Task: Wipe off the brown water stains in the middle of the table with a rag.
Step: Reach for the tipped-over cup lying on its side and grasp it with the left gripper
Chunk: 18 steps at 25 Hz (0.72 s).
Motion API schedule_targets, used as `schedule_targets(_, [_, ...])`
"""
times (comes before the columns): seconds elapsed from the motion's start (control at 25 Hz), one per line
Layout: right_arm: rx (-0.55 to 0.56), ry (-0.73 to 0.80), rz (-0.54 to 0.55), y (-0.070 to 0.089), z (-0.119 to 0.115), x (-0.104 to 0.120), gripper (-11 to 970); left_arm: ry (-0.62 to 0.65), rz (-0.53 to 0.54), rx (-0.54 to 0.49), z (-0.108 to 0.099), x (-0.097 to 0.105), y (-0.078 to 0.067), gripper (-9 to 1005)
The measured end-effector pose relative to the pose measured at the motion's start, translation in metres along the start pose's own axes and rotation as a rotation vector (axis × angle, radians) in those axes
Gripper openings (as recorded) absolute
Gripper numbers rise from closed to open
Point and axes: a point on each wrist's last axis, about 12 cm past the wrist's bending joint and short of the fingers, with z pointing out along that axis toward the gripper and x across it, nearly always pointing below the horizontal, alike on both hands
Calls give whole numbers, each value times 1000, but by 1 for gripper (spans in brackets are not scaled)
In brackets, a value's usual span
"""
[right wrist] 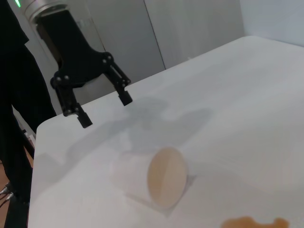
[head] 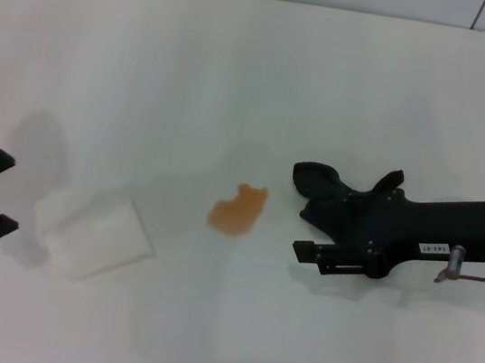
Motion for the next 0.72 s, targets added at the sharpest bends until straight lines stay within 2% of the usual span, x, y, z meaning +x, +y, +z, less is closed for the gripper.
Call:
schedule_targets(0.28, [-1,-9,-1,0,0,-1,707,-3,59,16,15,-24,0,893])
schedule_targets(0.72, [-11,-7,2,2,-3,2,707,-25,47,33,31,-26,-2,894])
